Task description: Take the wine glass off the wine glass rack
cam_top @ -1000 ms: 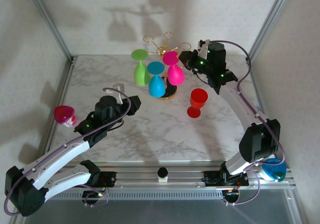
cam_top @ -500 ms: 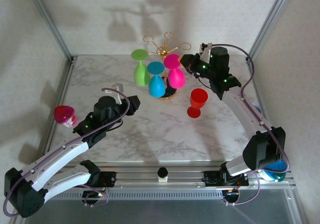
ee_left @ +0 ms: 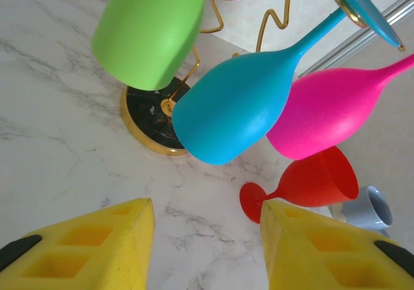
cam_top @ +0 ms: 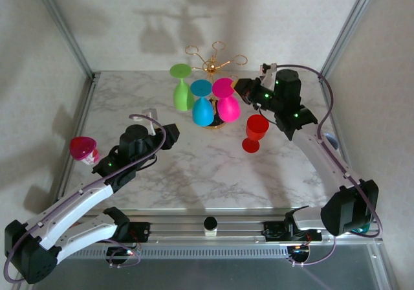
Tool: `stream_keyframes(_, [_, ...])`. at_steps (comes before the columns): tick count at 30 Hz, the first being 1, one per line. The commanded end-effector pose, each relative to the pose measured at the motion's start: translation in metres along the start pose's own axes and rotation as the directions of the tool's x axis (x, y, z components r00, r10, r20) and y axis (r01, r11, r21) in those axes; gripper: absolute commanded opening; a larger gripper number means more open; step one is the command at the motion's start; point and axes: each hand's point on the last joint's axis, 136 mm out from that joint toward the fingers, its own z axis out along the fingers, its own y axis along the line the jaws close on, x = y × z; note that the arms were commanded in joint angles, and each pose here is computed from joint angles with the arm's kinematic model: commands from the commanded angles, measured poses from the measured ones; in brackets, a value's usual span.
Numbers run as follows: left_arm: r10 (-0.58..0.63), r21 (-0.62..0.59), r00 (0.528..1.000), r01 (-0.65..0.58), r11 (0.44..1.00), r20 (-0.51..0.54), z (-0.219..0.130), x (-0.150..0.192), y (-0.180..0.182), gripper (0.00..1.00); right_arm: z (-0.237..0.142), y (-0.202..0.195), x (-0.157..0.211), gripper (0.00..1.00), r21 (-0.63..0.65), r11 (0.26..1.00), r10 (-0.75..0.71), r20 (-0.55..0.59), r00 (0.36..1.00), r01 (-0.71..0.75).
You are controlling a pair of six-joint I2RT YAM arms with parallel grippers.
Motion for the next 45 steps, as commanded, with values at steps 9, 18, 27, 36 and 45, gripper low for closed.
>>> stream_keyframes(9, [0.027,-0.031,0.999,-0.028,0.999,-0.036,-0.003,-0.001,0.003,0.5,-0.028,0.02,0.041,0.0,-0.032,0.995,-0.092,-0.061,0.994,0.09])
stream_keyframes(18, [-0.001,-0.038,0.991,-0.004,0.999,-0.134,-0.004,0.017,0.006,0.51,-0.032,0.024,0.084,0.0,-0.05,0.976,-0.218,-0.136,0.966,0.213])
stream_keyframes(27, [-0.027,-0.081,0.982,0.012,0.997,-0.186,-0.012,0.023,0.012,0.51,-0.018,0.029,0.13,0.0,-0.151,0.933,-0.351,-0.198,0.915,0.325])
stream_keyframes(36, [-0.07,-0.138,0.961,0.034,0.99,-0.266,-0.018,0.042,0.025,0.52,-0.009,0.012,0.181,0.0,-0.176,0.87,-0.493,-0.27,0.827,0.461])
stream_keyframes(45, [-0.108,-0.165,0.938,0.056,0.985,-0.329,-0.023,0.058,0.032,0.55,-0.003,-0.011,0.228,0.0,-0.179,0.757,-0.653,-0.267,0.709,0.629])
